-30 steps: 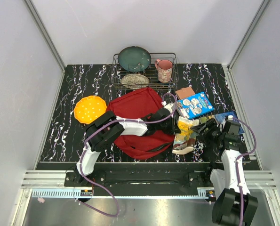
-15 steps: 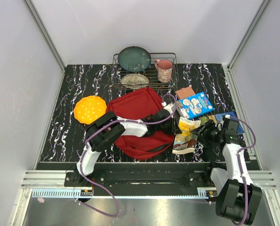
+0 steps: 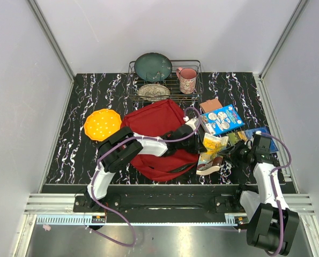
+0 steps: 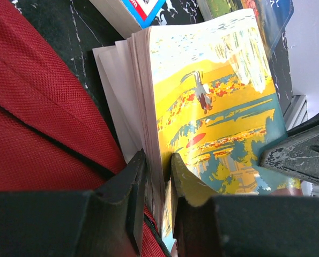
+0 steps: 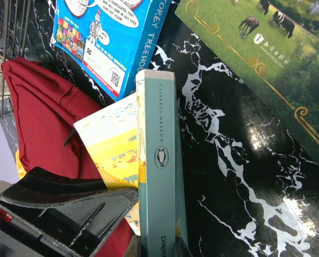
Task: Pack the student bag
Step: Pick up the book from the center of the board.
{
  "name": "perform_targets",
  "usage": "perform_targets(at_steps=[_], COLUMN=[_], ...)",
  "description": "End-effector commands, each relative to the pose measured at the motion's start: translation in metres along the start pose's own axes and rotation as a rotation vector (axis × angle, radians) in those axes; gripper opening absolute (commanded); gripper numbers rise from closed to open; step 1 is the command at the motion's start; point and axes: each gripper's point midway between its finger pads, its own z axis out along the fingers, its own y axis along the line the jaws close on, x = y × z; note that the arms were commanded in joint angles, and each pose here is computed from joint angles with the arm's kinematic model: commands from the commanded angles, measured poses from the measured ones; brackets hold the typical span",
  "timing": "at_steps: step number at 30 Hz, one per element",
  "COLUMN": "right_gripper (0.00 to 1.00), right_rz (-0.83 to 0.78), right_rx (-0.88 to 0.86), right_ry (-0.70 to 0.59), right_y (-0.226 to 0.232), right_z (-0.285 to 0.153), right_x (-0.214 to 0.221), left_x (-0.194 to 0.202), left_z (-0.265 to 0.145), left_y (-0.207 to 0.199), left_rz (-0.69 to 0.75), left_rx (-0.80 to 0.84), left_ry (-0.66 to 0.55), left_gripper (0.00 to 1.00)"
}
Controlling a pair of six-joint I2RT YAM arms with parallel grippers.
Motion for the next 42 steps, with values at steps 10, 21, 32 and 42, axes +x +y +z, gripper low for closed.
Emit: perform_targets(at_steps=[10,21,32,42], right_gripper=[0.00,0.00,0.00,0.00], right_rz=[-0.044,-0.164,-0.365,-0.396], right_rx=[-0.094,-0.214,-0.605,-0.865], right_ry=[-0.022,-0.127,-0.031,0.055], right_y=[0.040,0.095,0.170,0.205], right_z=[-0.027,-0.080,-0.121,-0.152], right_x=[-0.002,-0.012,0.006,0.025], left_x=[0.023,-0.026,-0.067,-0.074], left_z=[-0.022,-0.093,-0.173,-0.174], left_y=[-0.026,-0.059,-0.092,-0.093], left_rz=[0.021,0.100,0.157,0.146], left_rx=[0.101,0.127,0.208,0.219], left_ry=[0.024,-0.199,-0.404,-0.432], left_gripper=[0.32,0.97,0.99,0.99])
